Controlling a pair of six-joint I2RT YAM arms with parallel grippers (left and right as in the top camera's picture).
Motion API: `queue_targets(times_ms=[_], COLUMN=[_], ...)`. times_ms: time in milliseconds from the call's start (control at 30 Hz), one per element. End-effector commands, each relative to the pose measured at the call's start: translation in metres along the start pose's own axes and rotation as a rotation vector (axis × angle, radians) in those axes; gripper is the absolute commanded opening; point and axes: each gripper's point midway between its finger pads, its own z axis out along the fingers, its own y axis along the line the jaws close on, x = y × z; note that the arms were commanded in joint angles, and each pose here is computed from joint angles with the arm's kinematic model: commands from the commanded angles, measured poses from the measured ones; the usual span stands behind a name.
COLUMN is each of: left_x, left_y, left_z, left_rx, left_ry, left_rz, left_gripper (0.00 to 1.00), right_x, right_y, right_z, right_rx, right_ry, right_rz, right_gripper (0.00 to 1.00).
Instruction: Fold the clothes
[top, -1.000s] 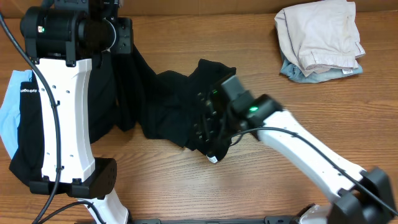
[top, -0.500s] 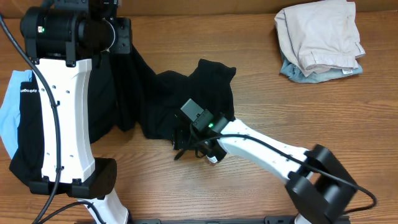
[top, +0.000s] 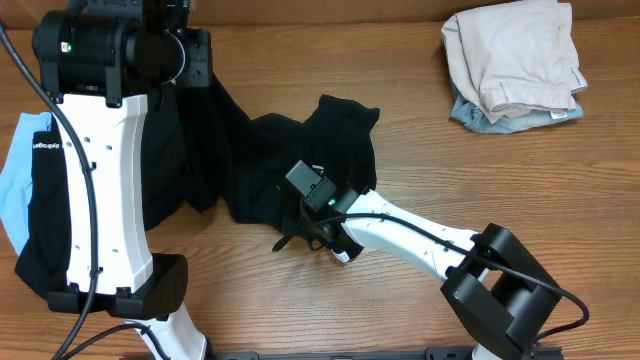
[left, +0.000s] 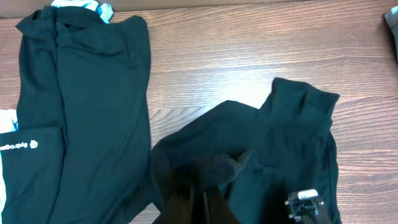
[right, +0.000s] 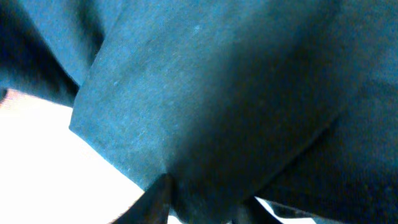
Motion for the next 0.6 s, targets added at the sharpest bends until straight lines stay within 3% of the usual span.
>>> queue_targets(times_ms=[0, 67, 300, 567], left_x=[-0.003, -0.003, -0.005, -0.013], left_y=[0.004, 0.004, 0.006, 0.014], left_z=[-0.009, -0.009, -0.009, -0.010], left_rx=[-0.010, -0.010, -0.022, -0.042], left_ry=[-0.028, -0.028, -0.038, -0.068], left_rz=[-0.020, -0.020, -0.020, -0.034], left_gripper=[0.04, 0.04, 0.04, 0.04], right_x=[0.003, 0.004, -0.018, -0.085], right_y=[0.000, -0.002, -0.013, -0.057], right_z=[0.002, 0.002, -0.032, -0.185], right_rx=[0.008, 0.016, 0.033, 0.047], right_ry=[-0.005, 0.001, -0.009, -0.165], right_rz=[-0.003, -0.006, -0.018, -0.038], right_gripper=[0.16, 0.04, 0.04, 0.04])
